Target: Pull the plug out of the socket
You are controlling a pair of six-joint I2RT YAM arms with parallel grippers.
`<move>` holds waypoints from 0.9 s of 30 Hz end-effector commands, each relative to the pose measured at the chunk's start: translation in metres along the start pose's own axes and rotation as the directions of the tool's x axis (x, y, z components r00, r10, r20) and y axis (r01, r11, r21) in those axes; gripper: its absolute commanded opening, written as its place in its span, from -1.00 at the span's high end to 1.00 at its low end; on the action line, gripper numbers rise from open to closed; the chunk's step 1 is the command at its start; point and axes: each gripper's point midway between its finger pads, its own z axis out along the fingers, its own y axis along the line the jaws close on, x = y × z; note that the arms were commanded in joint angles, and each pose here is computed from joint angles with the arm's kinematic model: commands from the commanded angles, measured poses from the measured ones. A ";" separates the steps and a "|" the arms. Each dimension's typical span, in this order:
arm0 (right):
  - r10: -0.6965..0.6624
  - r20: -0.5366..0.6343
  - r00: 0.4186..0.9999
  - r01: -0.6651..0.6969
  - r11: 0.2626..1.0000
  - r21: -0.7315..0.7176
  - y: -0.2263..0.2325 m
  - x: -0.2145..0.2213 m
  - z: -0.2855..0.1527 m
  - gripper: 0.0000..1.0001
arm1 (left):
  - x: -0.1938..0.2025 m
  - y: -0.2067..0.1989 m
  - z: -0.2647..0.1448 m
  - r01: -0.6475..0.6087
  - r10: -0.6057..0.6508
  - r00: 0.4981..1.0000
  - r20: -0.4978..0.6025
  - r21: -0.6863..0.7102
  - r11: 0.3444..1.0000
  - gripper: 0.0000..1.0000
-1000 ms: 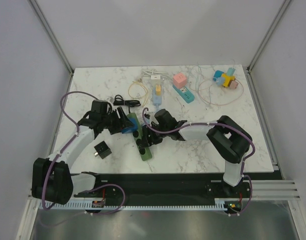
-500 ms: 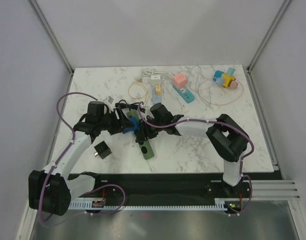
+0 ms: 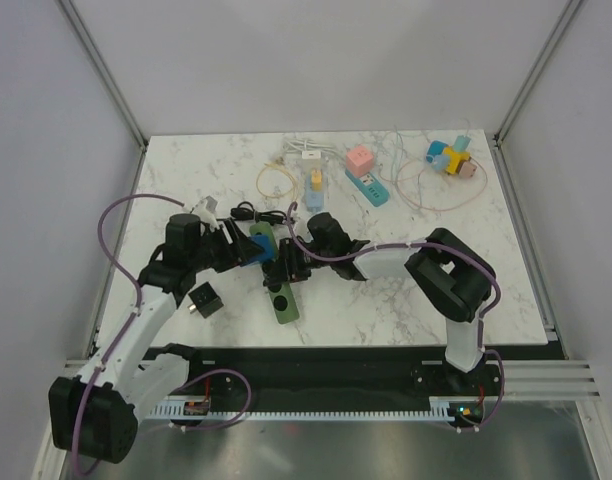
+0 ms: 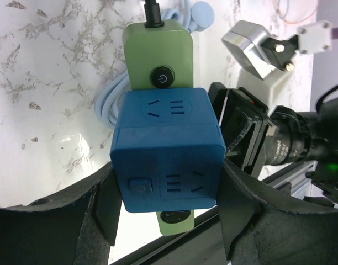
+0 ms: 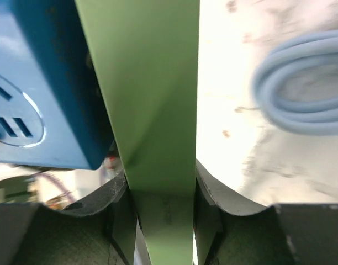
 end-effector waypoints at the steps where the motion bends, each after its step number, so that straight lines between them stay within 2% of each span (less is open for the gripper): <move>1: 0.321 0.216 0.922 -0.329 0.944 0.000 -0.046 -0.055 -0.017 1.00 | -0.011 -0.045 -0.031 -0.086 0.065 0.992 0.112 0.196 0.977 0.96; 3: 0.330 0.217 0.919 -0.340 0.940 0.011 -0.052 -0.053 -0.015 1.00 | -0.010 -0.047 -0.034 -0.081 0.056 0.991 0.124 0.214 0.973 0.96; 5: 0.326 0.204 0.923 -0.343 0.938 0.053 -0.061 -0.047 -0.014 1.00 | -0.005 -0.043 -0.031 -0.049 0.033 0.996 0.084 0.196 0.979 0.96; 7: 0.212 0.221 0.952 -0.247 0.958 0.146 -0.071 -0.054 -0.014 1.00 | 0.008 -0.019 -0.027 0.018 -0.019 1.000 0.016 0.067 0.998 0.95; 8: 0.165 0.256 0.953 -0.242 0.920 0.307 -0.092 -0.053 -0.024 1.00 | 0.004 -0.014 -0.026 0.033 -0.033 0.999 0.002 0.013 0.999 0.95; 10: -0.084 0.233 0.969 -0.039 0.879 0.476 -0.082 -0.069 -0.031 1.00 | 0.007 0.002 -0.028 0.045 -0.048 0.999 -0.025 -0.096 0.994 0.95; 11: -0.117 0.193 0.974 -0.008 0.836 0.548 -0.088 -0.062 -0.037 1.00 | 0.007 0.004 -0.028 0.043 -0.047 0.998 -0.035 -0.113 0.993 0.95; 15: -0.238 0.153 0.959 0.074 0.735 0.674 -0.090 -0.068 -0.040 1.00 | -0.001 -0.005 -0.035 0.070 -0.072 0.997 -0.010 -0.101 0.992 0.95; 18: -0.235 0.144 0.961 0.083 0.747 0.660 -0.092 -0.064 -0.038 1.00 | -0.008 -0.017 -0.038 0.059 -0.059 0.998 -0.001 -0.059 0.997 0.95; 22: -0.266 0.179 0.947 0.150 0.861 0.486 -0.042 -0.076 -0.030 1.00 | -0.002 0.000 -0.037 0.027 -0.031 0.999 -0.026 -0.133 0.991 0.95; 26: -0.247 0.194 0.949 0.173 0.927 0.332 0.000 -0.090 -0.028 1.00 | 0.026 0.023 -0.029 0.068 -0.091 0.990 -0.107 -0.202 0.977 0.95; 27: -0.265 0.233 0.936 0.190 0.935 0.300 0.016 -0.105 -0.028 1.00 | 0.031 0.026 -0.027 0.088 -0.115 0.986 -0.117 -0.211 0.974 0.96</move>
